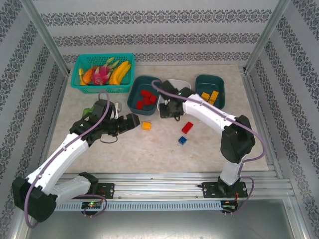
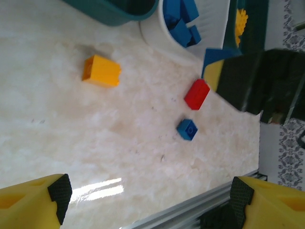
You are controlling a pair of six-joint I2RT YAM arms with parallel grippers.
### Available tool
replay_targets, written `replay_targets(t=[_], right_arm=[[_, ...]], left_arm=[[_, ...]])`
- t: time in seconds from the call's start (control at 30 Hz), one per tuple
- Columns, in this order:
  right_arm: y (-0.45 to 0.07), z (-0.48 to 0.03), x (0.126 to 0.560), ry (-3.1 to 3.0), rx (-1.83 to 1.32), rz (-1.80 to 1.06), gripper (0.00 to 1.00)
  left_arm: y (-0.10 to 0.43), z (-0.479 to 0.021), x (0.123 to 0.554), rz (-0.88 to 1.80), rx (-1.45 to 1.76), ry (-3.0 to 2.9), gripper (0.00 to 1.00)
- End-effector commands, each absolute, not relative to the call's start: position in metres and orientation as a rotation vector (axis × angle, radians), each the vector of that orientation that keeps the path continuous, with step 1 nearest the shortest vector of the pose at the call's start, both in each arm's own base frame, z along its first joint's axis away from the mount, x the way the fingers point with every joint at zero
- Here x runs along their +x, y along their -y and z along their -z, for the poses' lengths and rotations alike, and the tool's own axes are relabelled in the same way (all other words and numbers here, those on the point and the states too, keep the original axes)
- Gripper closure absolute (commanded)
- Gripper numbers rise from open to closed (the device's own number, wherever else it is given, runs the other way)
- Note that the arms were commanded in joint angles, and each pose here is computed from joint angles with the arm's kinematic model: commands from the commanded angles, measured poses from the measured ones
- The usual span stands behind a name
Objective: Sort the legos into containers by color
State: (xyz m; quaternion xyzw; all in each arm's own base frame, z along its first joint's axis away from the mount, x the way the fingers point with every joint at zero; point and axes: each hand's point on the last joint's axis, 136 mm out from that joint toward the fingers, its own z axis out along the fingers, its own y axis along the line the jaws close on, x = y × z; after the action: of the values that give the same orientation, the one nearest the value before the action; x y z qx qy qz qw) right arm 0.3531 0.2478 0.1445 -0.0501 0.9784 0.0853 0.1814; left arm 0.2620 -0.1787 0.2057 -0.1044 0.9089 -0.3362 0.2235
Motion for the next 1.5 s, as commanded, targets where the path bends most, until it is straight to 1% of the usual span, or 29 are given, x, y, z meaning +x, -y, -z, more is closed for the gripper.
replay_targets(t=[0.0,0.2,0.4,0.53,0.67,0.87,0.93,1.03,1.1,1.3,1.4,1.47], right_arm=[[-0.231,-0.147,0.386,-2.740,-0.122,-0.218,0.73],[-0.217,-0.143,0.459,-2.712,-0.033,-0.341,0.73],[-0.207,-0.107,0.509,-2.753,-0.022,-0.416,0.72],[-0.219,-0.081,0.521,-2.808,-0.048,-0.510,0.72],[-0.227,-0.063,0.525,-2.840,-0.047,-0.528,0.69],[-0.226,-0.049,0.527,-2.866,0.017,-0.546,0.59],[-0.226,-0.051,0.527,-2.869,0.025,-0.546,0.54],[-0.223,-0.068,0.528,-2.842,0.023,-0.536,0.47],[-0.222,-0.088,0.530,-2.803,0.020,-0.532,0.45],[-0.214,-0.173,0.529,-2.642,0.015,-0.531,0.45],[-0.210,-0.215,0.515,-2.570,0.010,-0.528,0.46],[-0.206,-0.238,0.496,-2.535,0.007,-0.526,0.46]], left_arm=[[0.200,-0.237,0.295,1.003,-0.243,-2.392,0.11],[0.221,-0.246,0.339,0.989,-0.208,-2.389,0.12],[0.232,-0.234,0.371,0.942,-0.191,-2.421,0.13],[0.237,-0.227,0.383,0.927,-0.194,-2.436,0.13],[0.241,-0.220,0.393,0.915,-0.197,-2.449,0.13],[0.244,-0.213,0.406,0.882,-0.198,-2.460,0.13],[0.245,-0.214,0.409,0.882,-0.195,-2.462,0.13],[0.246,-0.217,0.409,0.884,-0.192,-2.458,0.13],[0.245,-0.219,0.408,0.882,-0.194,-2.458,0.13],[0.237,-0.230,0.396,0.852,-0.192,-2.462,0.14],[0.233,-0.235,0.386,0.837,-0.159,-2.467,0.15],[0.235,-0.237,0.376,0.822,-0.103,-2.483,0.16]])
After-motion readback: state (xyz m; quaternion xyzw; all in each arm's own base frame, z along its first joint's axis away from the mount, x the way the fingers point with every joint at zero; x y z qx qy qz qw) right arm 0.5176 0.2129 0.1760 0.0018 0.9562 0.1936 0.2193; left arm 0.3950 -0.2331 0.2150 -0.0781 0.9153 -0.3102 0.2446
